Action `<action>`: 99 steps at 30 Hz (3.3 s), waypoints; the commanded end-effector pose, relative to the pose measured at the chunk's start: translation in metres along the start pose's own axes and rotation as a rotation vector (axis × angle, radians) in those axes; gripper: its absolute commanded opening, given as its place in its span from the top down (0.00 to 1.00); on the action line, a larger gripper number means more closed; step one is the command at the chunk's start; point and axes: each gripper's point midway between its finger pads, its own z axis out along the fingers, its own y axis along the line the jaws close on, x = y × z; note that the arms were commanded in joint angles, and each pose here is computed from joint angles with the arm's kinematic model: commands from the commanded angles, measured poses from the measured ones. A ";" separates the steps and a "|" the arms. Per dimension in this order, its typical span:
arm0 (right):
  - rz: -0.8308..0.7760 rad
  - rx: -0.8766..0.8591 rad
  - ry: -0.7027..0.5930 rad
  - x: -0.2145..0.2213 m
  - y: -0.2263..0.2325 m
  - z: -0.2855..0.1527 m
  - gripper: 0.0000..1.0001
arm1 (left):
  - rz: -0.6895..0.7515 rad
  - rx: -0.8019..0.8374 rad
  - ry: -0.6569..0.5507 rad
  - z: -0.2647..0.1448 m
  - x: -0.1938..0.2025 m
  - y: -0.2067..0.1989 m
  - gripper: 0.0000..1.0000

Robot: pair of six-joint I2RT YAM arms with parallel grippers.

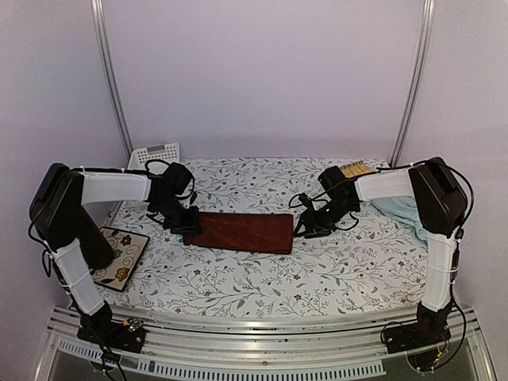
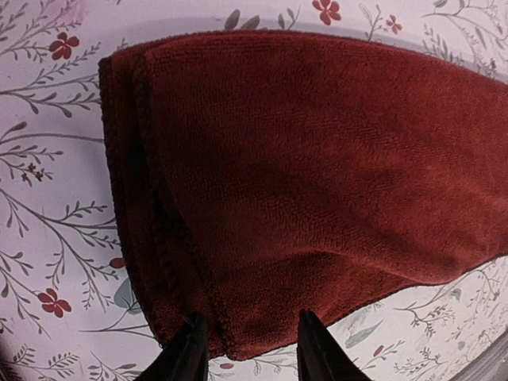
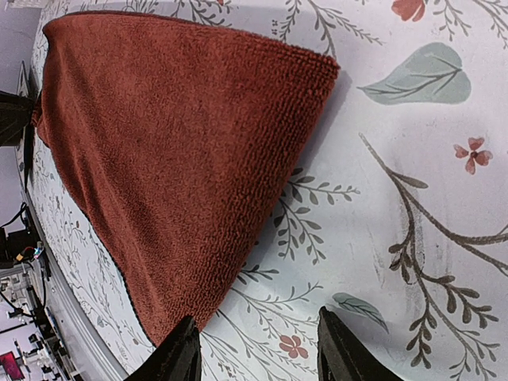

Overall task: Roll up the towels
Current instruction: Adjust the towel at the center of the board.

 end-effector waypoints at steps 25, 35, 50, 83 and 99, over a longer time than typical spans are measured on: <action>0.021 0.043 0.063 0.015 -0.012 0.013 0.49 | -0.031 0.004 0.064 0.025 0.028 0.008 0.64; 0.019 0.048 0.069 0.017 -0.013 0.013 0.48 | -0.042 0.001 0.057 0.025 0.027 0.009 0.86; 0.017 0.047 0.071 0.020 -0.012 0.013 0.48 | -0.061 -0.072 -0.030 -0.010 0.003 0.014 1.00; 0.018 0.052 0.068 0.021 -0.014 0.015 0.48 | -0.047 -0.116 0.060 0.006 0.027 0.028 1.00; 0.016 0.038 0.084 0.024 -0.014 0.020 0.48 | -0.033 -0.204 0.073 0.022 0.031 0.050 1.00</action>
